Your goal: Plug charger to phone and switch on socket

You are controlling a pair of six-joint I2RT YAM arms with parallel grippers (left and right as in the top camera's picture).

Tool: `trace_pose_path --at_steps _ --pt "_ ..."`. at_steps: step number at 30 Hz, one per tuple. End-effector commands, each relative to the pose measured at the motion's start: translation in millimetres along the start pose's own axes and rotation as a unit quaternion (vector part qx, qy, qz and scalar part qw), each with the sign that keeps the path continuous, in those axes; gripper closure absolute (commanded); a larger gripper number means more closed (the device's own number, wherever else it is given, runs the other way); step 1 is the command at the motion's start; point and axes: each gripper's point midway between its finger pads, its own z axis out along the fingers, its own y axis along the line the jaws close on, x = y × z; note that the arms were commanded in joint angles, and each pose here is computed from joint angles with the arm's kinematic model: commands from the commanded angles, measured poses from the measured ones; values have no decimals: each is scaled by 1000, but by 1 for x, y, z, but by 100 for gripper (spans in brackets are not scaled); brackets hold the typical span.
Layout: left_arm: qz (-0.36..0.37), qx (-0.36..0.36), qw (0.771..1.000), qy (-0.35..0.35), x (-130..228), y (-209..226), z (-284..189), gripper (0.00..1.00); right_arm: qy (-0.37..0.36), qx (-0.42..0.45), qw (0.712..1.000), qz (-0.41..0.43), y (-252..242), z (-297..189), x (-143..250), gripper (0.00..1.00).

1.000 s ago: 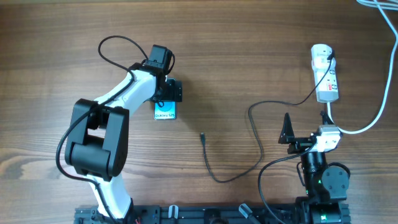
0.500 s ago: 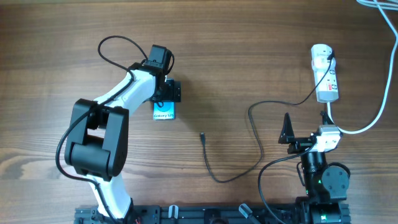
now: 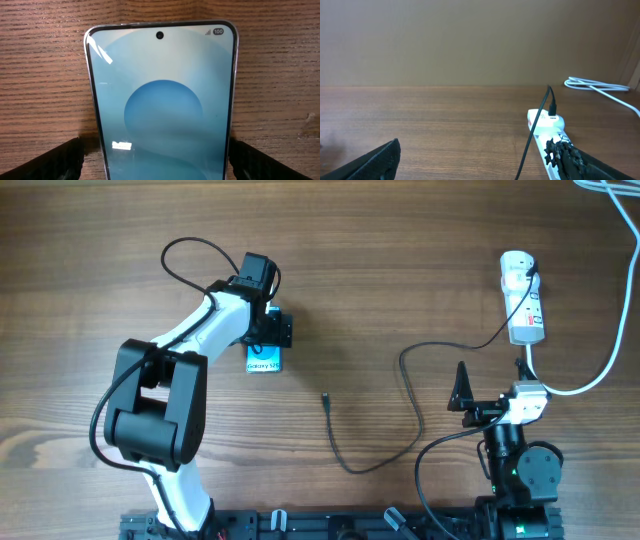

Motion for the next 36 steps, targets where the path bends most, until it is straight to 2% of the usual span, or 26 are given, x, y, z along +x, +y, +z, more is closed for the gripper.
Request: trace_pose_path --at_steps 1,7,12,15,27,36 --pt "-2 60 993 98 52 -21 32 3 -6 -7 1000 -5 3 -1 -3 0" --pt "-33 61 993 97 50 -23 32 4 -6 -7 1000 -5 3 -1 -3 0" --pt "-33 62 993 98 51 -23 32 12 -6 -7 1000 -5 3 -1 -3 0" --pt "-42 61 992 98 51 -23 32 13 -6 -7 1000 -5 3 -1 -3 0" --pt "-43 59 993 95 49 -23 32 16 -6 -7 1000 -5 3 -1 -3 0" --pt "-43 59 993 95 49 -23 32 22 -6 -7 1000 -5 3 -1 -3 0"
